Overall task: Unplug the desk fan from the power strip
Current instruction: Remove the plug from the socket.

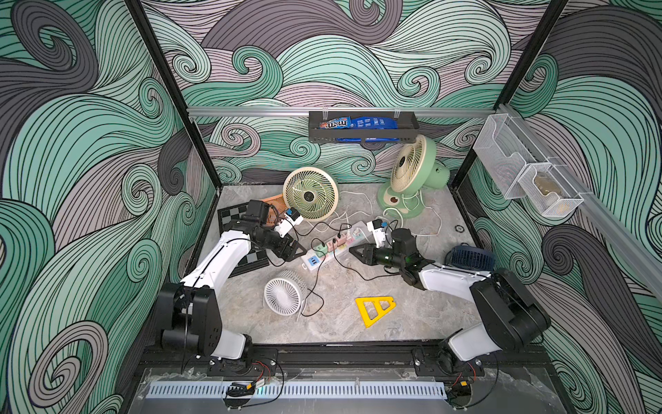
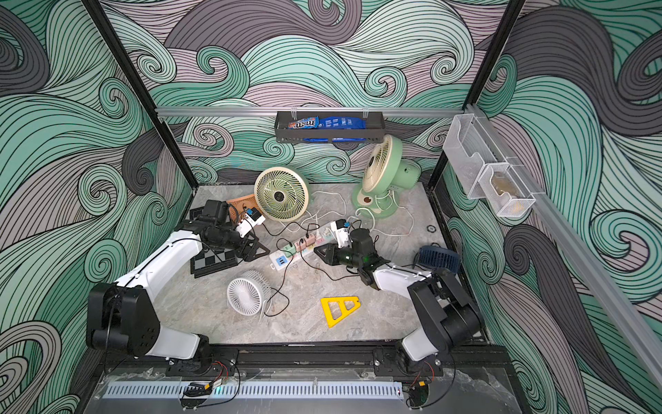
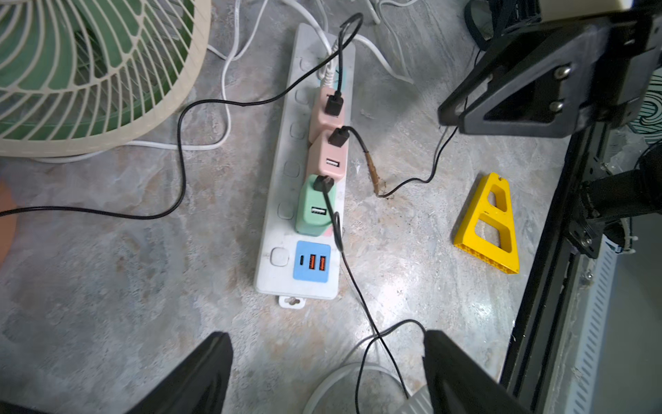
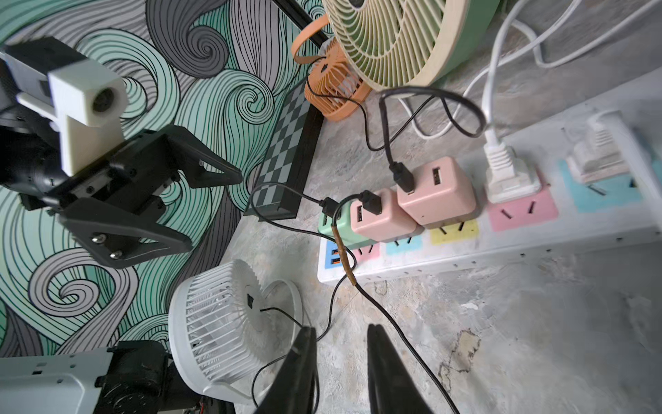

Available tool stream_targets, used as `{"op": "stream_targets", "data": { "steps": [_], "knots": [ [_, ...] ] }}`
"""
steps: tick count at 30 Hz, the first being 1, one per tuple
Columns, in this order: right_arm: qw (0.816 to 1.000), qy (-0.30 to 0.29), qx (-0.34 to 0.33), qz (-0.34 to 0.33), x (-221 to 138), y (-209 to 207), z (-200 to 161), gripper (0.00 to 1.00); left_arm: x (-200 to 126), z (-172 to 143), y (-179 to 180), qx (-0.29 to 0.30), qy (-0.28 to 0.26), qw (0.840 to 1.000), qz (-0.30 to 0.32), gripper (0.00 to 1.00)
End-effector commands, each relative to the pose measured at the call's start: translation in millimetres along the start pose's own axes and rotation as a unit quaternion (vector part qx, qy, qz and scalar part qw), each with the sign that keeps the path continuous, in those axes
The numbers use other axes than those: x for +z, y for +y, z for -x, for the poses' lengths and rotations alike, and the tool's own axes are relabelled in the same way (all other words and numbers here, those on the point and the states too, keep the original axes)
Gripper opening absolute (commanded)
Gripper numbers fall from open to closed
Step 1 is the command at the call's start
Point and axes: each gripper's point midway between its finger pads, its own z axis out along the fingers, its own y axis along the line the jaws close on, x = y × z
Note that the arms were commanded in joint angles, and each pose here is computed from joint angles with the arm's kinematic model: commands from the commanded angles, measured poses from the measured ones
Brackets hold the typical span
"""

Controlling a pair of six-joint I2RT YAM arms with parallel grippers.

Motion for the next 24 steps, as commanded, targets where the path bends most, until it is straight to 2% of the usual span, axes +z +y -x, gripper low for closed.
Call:
{"op": "stream_targets", "data": {
  "steps": [1,8,12,18,24],
  "knots": [
    [1.0,-0.02,-0.001,0.018,11,14,6,0.2,6,12,0,-0.015,0.006,1.0,0.01,0.86],
    [0.999,-0.012,-0.016,0.04,39,39,-14,0.12,23,21,0,-0.028,0.015,0.999,0.023,0.81],
    [0.999,-0.005,-0.033,0.027,61,45,-23,0.08,28,22,4,-0.042,0.018,0.999,0.027,0.79],
    [1.0,-0.013,-0.023,-0.015,87,31,-25,0.04,33,18,4,-0.046,0.025,0.998,0.026,0.78],
    [0.998,-0.026,0.004,-0.065,93,6,-25,0.0,37,15,4,-0.043,0.03,0.998,0.032,0.73]
  ]
}}
